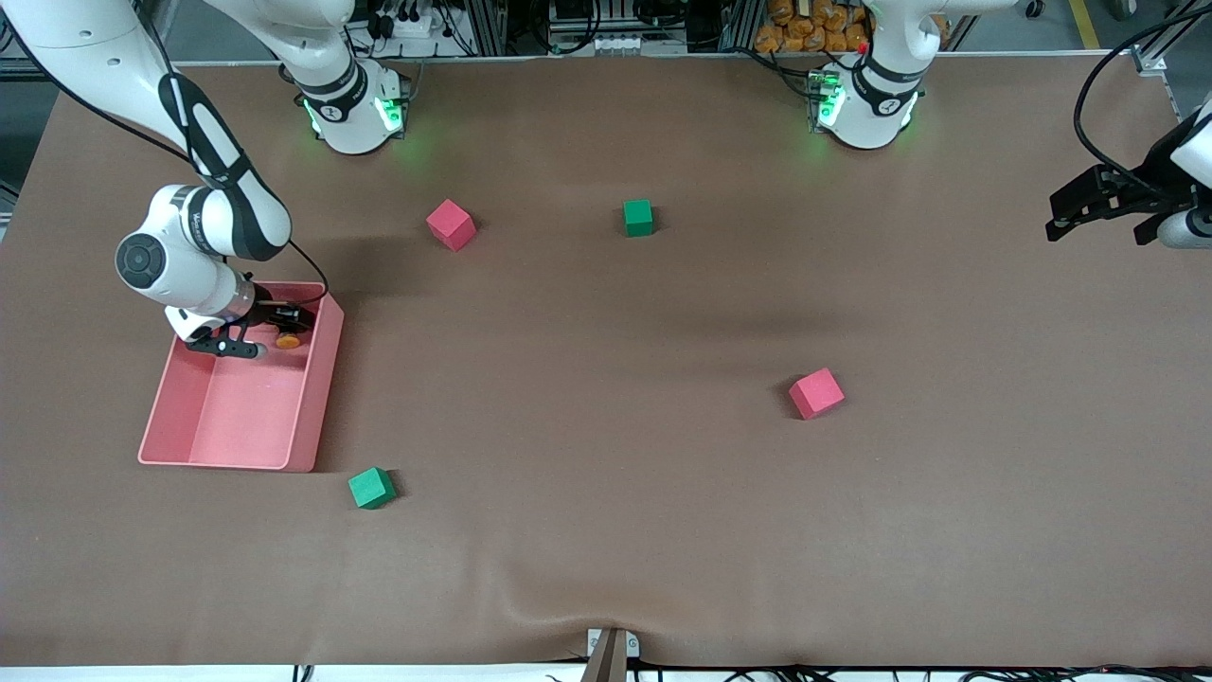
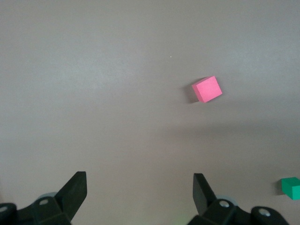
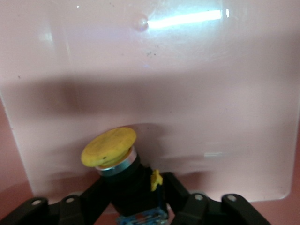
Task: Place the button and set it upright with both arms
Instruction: 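Lower the right gripper and grasp the yellow button's blue base, then lift the button out of the tray with the right gripper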
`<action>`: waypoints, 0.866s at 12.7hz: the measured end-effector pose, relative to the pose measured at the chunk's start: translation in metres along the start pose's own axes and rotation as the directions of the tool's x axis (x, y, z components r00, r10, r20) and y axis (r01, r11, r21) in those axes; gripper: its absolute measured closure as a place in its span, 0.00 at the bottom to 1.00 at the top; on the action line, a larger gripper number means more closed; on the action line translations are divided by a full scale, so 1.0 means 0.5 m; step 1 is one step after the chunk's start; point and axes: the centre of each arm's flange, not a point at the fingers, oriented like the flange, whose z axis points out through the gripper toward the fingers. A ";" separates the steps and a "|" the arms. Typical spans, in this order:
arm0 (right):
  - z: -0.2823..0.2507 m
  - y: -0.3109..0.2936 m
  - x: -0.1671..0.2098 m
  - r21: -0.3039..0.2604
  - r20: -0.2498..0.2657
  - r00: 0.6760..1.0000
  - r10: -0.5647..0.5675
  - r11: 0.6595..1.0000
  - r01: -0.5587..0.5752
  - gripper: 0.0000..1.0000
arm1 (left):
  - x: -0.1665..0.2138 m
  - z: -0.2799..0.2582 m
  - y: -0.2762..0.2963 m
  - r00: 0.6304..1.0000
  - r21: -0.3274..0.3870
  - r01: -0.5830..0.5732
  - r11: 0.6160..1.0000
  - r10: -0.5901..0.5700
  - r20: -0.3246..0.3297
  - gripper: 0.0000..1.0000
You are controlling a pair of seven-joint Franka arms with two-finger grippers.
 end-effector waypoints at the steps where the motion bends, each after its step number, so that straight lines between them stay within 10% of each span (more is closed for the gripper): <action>1: 0.000 0.001 0.000 0.000 0.000 1.000 0.001 1.000 -0.001 0.55 | 0.000 0.000 0.000 1.000 0.000 0.000 1.000 0.000 0.000 0.00; 11: -0.103 0.019 0.077 -0.024 -0.143 0.980 -0.136 0.991 0.134 0.55 | 0.000 0.000 0.000 1.000 0.000 0.000 1.000 0.000 0.000 0.00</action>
